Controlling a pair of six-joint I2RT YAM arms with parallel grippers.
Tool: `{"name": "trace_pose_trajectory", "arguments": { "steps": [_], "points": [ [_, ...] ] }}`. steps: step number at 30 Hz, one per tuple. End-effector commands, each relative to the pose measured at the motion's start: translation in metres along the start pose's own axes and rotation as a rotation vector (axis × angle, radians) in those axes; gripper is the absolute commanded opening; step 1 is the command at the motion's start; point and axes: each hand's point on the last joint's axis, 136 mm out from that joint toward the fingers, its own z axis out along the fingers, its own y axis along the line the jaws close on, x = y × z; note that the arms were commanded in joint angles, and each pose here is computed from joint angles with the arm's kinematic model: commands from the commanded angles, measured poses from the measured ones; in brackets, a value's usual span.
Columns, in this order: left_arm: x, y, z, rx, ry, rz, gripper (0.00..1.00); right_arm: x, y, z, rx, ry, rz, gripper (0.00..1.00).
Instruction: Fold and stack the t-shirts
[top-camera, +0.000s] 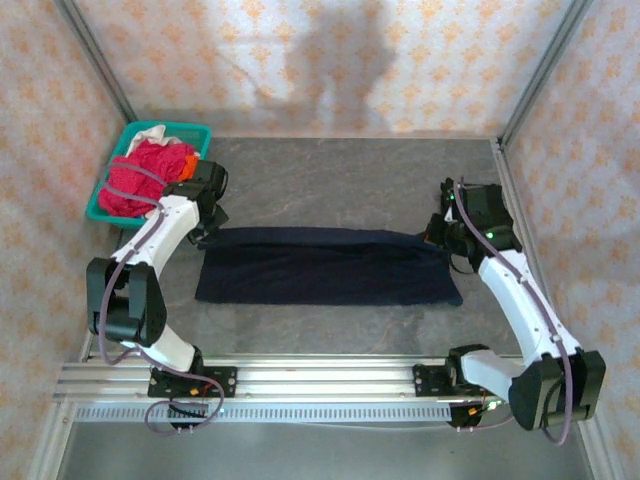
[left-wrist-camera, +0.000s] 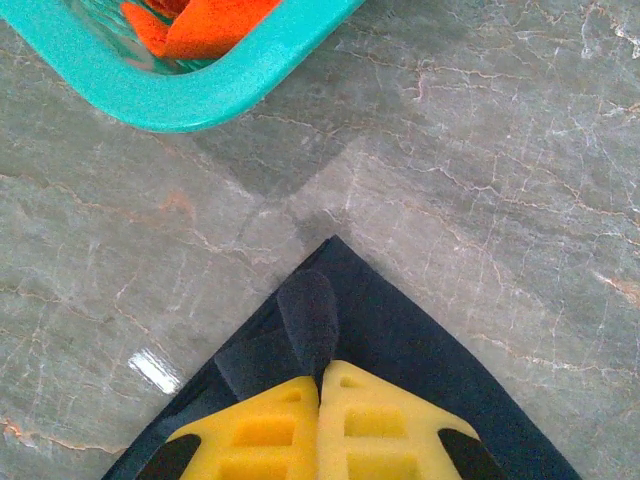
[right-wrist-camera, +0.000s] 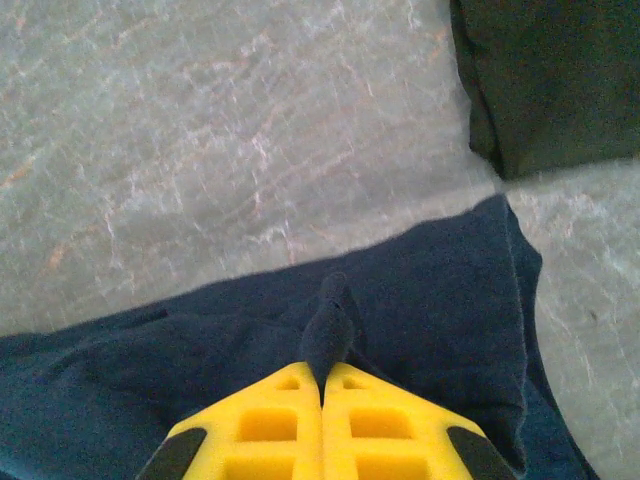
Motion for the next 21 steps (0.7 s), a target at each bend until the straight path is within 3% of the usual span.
{"name": "trace_pose_trajectory", "arguments": {
  "steps": [1,21],
  "points": [
    [-0.006,0.014,-0.004,-0.056,-0.051,0.025,0.00,0.028,-0.015,-0.005,0.046,0.061,0.021,0.00],
    [0.030,0.043,0.009,-0.093,0.004,0.059,0.00,0.094,-0.040,0.002,0.118,0.277,0.051,0.00]
  ]
}}
